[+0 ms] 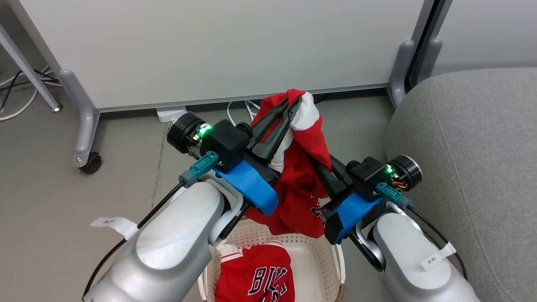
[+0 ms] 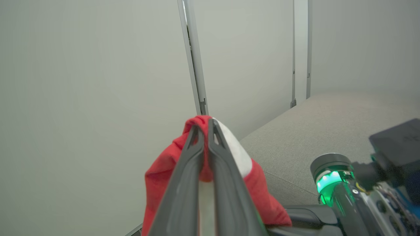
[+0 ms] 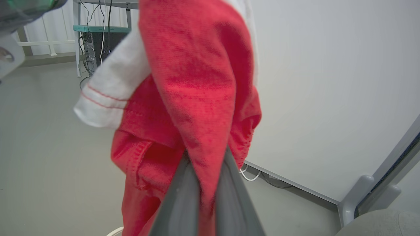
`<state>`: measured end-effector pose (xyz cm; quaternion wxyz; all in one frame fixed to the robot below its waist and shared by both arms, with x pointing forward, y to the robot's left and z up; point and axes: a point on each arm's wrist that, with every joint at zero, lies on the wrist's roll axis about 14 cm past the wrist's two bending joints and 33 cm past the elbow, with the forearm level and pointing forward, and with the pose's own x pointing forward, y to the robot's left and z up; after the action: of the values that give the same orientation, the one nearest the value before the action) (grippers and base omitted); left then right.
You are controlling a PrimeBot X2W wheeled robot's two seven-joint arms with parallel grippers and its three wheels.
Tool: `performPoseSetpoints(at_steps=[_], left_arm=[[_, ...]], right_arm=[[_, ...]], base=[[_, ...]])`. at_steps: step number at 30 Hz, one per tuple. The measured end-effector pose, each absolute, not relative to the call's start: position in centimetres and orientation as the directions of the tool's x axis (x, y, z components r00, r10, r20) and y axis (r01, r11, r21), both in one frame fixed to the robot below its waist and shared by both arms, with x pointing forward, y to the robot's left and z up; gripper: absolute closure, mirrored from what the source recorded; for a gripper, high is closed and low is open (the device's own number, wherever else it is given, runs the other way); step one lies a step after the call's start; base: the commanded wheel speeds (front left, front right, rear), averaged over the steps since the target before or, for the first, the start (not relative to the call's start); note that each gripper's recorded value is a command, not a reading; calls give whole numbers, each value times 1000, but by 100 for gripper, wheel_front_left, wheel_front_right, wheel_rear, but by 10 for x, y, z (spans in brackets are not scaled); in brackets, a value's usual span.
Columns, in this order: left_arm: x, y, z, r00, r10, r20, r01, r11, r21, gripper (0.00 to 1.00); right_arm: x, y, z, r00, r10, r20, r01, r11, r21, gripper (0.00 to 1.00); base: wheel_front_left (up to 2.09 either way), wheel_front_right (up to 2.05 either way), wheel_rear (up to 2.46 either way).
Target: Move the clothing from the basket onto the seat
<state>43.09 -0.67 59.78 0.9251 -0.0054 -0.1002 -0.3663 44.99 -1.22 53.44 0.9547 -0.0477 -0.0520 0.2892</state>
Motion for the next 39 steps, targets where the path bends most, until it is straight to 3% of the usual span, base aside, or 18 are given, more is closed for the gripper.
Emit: performPoseSetpoints(at_steps=[12, 13, 14, 29, 39], left_arm=[[434, -7, 595, 713, -677, 182, 678, 732, 67, 100], [434, -6, 595, 716, -674, 181, 675, 735, 64, 95], [435, -6, 594, 718, -672, 180, 673, 737, 62, 0], [441, -5, 591, 728, -660, 186, 661, 748, 64, 0], [445, -27, 576, 690, -704, 167, 708, 705, 47, 0]], right_arm=[[451, -12, 532, 827, 558, 70, -549, 828, -111, 100], [451, -12, 532, 827, 558, 70, -549, 828, -111, 100], [451, -12, 532, 827, 558, 70, -549, 828, -111, 100], [453, -19, 529, 839, 539, 72, -533, 841, -95, 100], [459, -48, 521, 881, 468, 65, -464, 883, -76, 100]], base=[[0, 0, 0], [0, 0, 0], [0, 0, 0], [0, 0, 0], [0, 0, 0]])
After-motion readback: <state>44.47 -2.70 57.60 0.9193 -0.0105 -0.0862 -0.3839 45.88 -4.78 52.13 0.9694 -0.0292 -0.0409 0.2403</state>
